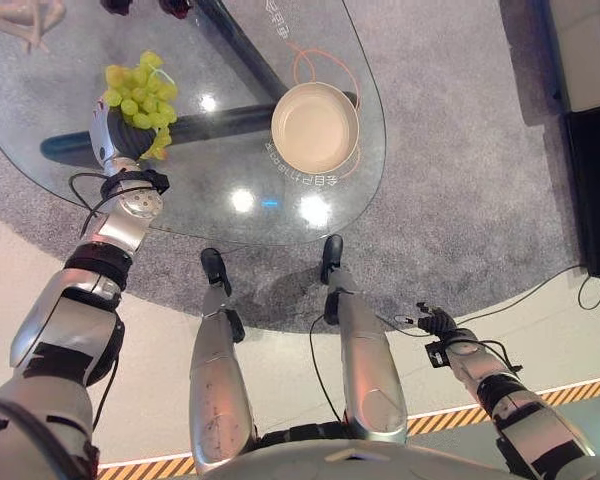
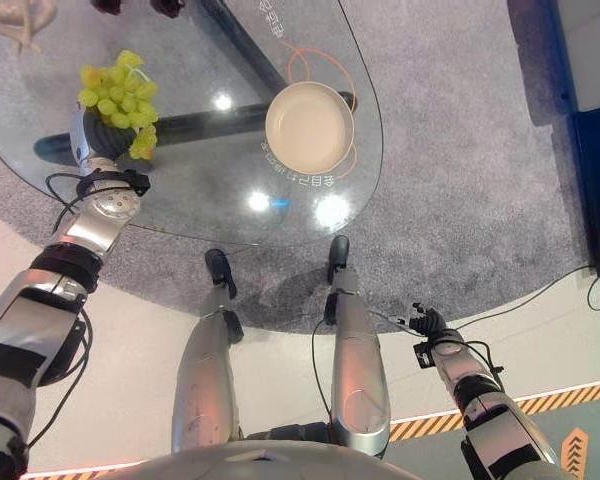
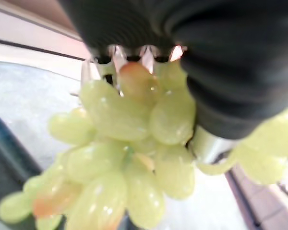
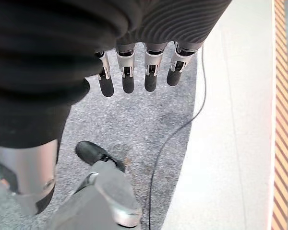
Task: Pick up fruits into the plate
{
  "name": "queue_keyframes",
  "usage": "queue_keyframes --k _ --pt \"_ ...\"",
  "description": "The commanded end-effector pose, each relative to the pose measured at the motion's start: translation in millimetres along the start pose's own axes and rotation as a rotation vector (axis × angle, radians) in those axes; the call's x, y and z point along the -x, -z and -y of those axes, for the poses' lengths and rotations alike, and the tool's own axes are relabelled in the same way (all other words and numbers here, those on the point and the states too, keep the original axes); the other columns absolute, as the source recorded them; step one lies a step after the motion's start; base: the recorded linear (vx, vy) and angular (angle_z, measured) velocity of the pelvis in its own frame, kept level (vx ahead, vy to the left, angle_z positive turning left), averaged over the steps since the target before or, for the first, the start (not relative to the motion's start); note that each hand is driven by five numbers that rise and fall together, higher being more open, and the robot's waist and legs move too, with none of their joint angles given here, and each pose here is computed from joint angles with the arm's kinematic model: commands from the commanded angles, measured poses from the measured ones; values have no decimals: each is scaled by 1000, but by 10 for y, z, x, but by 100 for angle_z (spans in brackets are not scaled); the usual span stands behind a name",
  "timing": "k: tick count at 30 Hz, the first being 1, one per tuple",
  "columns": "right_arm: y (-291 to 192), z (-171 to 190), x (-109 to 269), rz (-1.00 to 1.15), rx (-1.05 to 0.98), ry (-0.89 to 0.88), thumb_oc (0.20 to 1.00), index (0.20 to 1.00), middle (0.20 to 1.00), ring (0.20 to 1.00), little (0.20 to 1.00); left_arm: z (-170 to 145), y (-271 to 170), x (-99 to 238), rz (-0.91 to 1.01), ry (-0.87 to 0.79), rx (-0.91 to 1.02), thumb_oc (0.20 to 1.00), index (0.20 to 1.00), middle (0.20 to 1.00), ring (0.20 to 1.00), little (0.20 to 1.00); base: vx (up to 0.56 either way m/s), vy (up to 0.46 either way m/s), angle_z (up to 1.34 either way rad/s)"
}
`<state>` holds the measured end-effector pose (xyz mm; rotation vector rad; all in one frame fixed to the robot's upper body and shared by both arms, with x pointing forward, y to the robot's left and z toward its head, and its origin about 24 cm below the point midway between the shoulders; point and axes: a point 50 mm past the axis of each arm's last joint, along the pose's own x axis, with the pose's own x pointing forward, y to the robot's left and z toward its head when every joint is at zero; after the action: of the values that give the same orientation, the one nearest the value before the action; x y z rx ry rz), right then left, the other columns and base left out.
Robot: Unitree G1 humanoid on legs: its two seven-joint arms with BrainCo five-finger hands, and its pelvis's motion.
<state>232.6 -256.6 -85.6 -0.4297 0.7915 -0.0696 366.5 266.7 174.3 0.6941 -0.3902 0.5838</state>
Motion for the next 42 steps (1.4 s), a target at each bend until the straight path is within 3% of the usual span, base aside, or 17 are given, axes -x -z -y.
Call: queue_keyframes --k 1,4,5,17,27,31,42 --pt "53 104 62 45 -37 54 1000 1000 1000 1000 1000 -188 -311 -145 123 -75 193 200 200 200 200 200 17 31 -2" --pt "-64 92 77 92 -37 50 1000 1000 1000 1000 1000 -140 -323 -75 130 -5 224 200 200 200 200 200 0 0 0" --pt "-192 75 102 152 2 40 1000 1000 1000 1000 1000 -68 -324 49 152 81 235 200 200 200 200 200 48 20 0" --pt "-888 81 412 480 164 -71 1000 1000 1000 1000 1000 58 -18 939 61 329 353 200 200 200 200 200 146 25 -4" --pt "-1394 25 626 650 307 -242 1000 1000 1000 1000 1000 151 -86 1160 66 621 489 200 200 200 200 200 43 9 4" --pt "-1486 -12 653 654 326 -289 1000 1000 1000 1000 1000 160 -127 1209 77 686 544 200 200 200 200 200 -1 -6 5" --pt "-1887 -223 733 650 400 -449 1000 1000 1000 1000 1000 374 -460 1435 133 1103 818 200 200 200 200 200 2 -2 1"
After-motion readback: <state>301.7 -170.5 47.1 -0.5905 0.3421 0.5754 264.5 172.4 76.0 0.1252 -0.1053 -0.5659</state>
